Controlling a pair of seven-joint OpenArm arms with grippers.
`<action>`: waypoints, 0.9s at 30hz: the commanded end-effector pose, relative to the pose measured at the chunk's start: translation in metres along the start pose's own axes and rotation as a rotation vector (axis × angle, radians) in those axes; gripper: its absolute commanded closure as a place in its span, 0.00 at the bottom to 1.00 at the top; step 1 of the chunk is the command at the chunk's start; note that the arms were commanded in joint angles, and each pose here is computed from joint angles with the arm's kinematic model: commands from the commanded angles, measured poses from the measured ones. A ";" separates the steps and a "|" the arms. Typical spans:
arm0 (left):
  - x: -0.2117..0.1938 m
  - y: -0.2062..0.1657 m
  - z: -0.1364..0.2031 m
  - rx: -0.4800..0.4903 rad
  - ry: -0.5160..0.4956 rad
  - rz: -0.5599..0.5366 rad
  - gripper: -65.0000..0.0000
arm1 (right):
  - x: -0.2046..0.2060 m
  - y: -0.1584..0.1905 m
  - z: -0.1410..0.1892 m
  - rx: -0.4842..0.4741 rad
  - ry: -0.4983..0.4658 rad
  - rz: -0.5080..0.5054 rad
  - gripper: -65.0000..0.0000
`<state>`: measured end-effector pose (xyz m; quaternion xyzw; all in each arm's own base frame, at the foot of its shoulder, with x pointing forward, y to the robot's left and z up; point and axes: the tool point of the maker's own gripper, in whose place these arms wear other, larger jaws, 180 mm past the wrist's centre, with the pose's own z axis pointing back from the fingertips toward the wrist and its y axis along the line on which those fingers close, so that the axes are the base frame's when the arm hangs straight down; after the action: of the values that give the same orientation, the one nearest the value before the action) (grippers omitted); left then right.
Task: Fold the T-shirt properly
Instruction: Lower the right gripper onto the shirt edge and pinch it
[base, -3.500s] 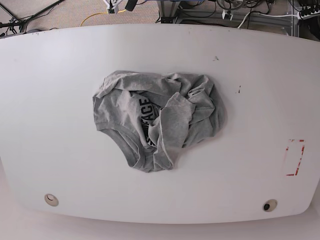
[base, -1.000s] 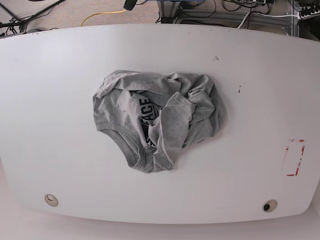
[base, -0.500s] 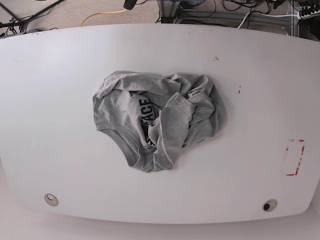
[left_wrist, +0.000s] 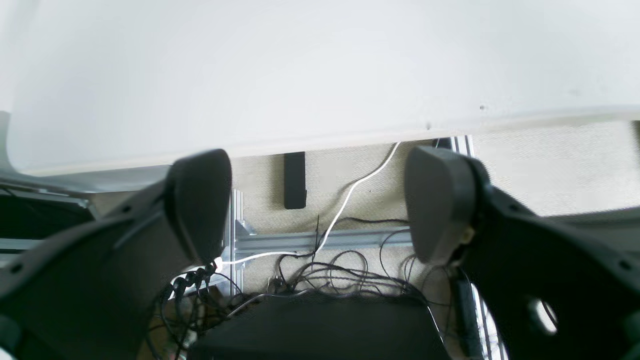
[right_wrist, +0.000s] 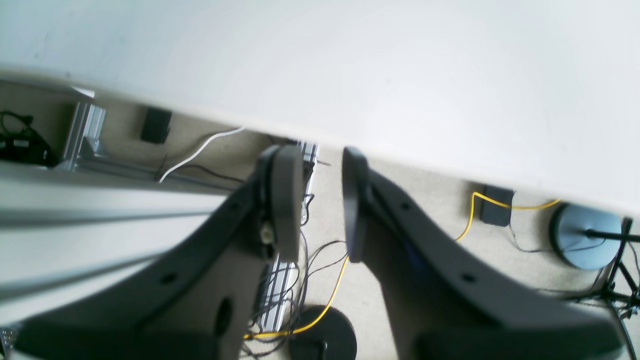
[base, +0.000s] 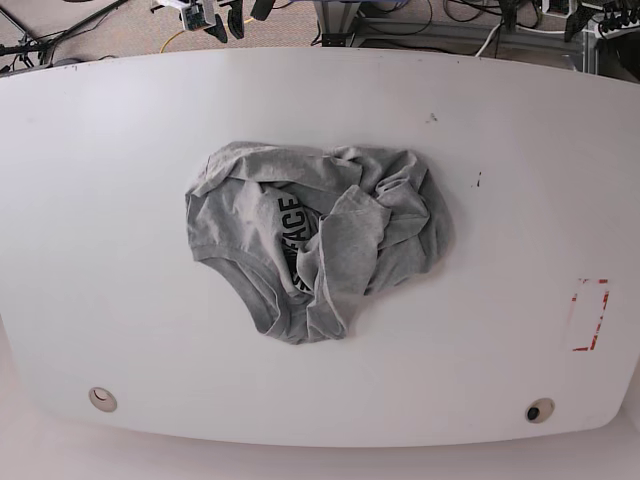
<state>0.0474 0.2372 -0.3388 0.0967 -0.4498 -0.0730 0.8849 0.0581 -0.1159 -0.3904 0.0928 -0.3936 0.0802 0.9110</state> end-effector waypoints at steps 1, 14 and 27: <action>0.016 0.003 -0.005 0.011 -0.064 -0.003 0.21 | 0.013 -0.002 -0.001 -0.002 -0.048 0.005 0.80; 0.067 -0.004 -0.062 0.021 -0.213 0.040 0.00 | 0.077 -0.017 -0.050 -0.019 -0.187 0.051 0.55; 0.116 -0.027 -0.119 -0.118 -0.238 0.006 0.00 | 0.174 -0.049 -0.109 -0.078 -0.227 0.132 0.42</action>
<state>0.2057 0.2027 -0.3312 0.0402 -0.5369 -0.0932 0.8375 0.2512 -0.1249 -0.3559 0.0406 -0.4816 0.1127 0.8682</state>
